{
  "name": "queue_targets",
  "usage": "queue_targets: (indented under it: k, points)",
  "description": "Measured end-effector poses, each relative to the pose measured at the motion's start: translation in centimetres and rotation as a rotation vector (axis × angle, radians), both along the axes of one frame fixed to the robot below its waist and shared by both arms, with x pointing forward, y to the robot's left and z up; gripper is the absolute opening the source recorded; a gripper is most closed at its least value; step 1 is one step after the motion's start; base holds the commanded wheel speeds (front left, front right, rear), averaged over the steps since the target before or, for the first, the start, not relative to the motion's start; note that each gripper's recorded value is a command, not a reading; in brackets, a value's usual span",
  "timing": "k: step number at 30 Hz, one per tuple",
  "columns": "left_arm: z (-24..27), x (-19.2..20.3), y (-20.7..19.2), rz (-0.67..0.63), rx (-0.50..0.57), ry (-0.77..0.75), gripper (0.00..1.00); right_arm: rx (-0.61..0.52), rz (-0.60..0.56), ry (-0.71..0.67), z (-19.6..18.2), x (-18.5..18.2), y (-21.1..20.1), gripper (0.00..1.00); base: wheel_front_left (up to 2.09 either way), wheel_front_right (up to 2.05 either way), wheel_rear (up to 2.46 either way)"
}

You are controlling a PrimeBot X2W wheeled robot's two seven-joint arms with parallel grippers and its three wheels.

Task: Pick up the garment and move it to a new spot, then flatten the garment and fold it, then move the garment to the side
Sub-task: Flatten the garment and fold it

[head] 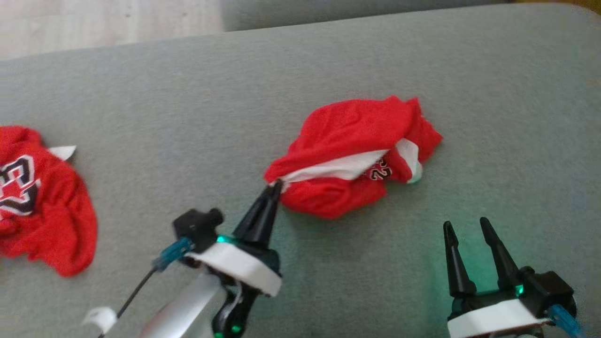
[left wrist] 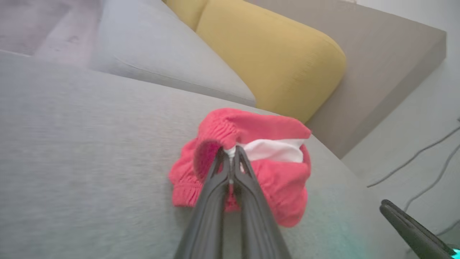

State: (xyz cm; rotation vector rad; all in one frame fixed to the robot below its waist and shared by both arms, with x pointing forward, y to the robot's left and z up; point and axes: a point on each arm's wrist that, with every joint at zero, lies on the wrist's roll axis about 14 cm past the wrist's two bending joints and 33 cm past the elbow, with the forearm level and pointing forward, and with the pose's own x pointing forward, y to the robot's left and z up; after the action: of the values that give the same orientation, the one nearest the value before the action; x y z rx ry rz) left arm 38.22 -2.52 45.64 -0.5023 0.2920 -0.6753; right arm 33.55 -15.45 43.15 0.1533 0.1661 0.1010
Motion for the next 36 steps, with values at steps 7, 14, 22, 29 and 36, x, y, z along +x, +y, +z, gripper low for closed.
queue_targets:
  k: [7,14,22,29,36]
  points:
    - [-0.5,0.0,5.6,0.162,0.017,0.004,0.0,0.145,0.022,0.02,-0.6,2.2,2.0,1.0,0.0,0.0,0.0]
    - [-0.4,1.3,6.3,0.178,0.034,-0.023,0.0,0.42,0.04,0.105,-2.0,5.1,5.8,1.0,0.0,0.0,0.0]
    - [-0.9,1.7,6.2,0.179,0.049,-0.018,0.0,0.664,0.034,0.22,-3.4,5.2,8.9,1.0,0.0,0.0,0.0]
    - [-1.1,1.5,6.1,0.179,0.056,-0.017,0.0,0.844,-0.055,0.241,-3.2,6.1,8.0,1.0,0.0,0.0,0.0]
    - [-1.3,1.4,6.1,0.178,0.064,-0.015,0.0,0.917,-0.053,0.29,-3.5,6.1,8.4,1.0,0.0,0.0,0.0]
